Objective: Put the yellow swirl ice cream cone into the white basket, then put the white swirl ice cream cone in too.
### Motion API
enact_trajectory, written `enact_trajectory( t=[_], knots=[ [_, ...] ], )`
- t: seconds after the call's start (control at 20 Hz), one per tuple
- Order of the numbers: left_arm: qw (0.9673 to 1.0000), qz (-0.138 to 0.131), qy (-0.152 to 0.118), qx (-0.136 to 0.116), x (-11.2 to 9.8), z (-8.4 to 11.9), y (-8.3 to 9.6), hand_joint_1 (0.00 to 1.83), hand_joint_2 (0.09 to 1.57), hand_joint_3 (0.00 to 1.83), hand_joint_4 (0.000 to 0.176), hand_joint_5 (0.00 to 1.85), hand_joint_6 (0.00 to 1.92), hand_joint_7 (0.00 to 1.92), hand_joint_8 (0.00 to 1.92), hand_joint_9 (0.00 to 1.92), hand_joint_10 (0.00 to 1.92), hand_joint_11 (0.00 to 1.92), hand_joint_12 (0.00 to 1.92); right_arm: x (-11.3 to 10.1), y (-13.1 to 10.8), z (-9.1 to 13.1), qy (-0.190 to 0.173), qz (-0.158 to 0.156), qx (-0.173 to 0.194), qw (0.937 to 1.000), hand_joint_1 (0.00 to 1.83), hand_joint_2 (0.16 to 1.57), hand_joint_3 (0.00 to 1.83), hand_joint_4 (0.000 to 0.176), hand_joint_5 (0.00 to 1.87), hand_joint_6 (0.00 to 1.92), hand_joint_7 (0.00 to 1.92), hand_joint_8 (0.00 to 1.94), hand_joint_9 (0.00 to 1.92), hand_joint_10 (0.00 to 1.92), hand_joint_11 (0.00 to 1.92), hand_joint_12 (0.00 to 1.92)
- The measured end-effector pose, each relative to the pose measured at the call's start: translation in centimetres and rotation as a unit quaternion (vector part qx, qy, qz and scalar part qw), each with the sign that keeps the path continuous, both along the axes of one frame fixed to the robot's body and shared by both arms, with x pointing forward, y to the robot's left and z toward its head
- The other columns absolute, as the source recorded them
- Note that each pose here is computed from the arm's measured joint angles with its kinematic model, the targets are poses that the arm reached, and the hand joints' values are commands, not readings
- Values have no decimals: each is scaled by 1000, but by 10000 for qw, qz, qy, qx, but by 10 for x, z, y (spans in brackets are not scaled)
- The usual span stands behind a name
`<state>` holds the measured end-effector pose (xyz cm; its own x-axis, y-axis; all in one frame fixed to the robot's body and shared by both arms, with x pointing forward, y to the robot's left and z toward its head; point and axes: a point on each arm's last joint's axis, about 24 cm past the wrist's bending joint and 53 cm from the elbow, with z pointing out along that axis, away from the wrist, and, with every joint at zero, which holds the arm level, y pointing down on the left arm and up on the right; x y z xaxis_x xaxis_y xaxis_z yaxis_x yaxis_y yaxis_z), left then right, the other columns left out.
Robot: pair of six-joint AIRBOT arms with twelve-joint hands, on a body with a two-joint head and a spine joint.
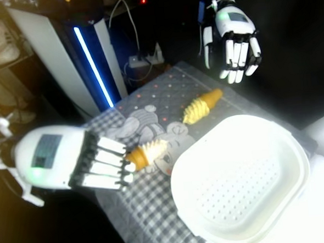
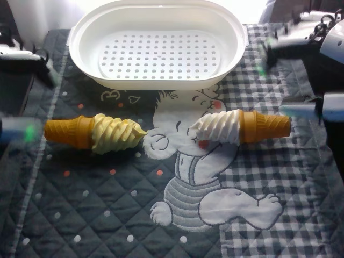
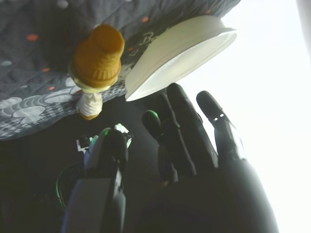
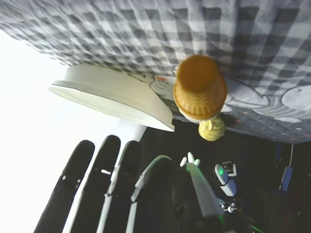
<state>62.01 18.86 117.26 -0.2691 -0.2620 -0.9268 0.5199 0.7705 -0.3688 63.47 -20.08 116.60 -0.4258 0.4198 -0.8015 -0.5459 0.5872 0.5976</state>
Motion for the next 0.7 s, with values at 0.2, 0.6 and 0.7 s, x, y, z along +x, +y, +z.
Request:
enact_trajectory(
  t=[0.2,0.6,0.7],
  knots=[
    [9999,-120,116,-29,10,-11,-20,720,824,0,133,392,0,409,1,471,9,104,1016,1,-1,1,-5,-19,14,10000,703,1134,5,59,272,5,194,7,203,7,88,548],
    [9981,-503,312,165,23,-35,-67,848,698,6,127,400,0,488,2,595,8,396,656,1,0,0,-3,-10,17,10000,740,1131,0,59,289,1,190,1,198,0,142,406],
    [9975,-471,455,249,28,-48,-69,839,728,1,120,428,0,511,0,636,2,324,914,1,0,0,-4,-15,21,10000,765,1132,0,67,267,0,183,0,208,3,163,404]
  ],
)
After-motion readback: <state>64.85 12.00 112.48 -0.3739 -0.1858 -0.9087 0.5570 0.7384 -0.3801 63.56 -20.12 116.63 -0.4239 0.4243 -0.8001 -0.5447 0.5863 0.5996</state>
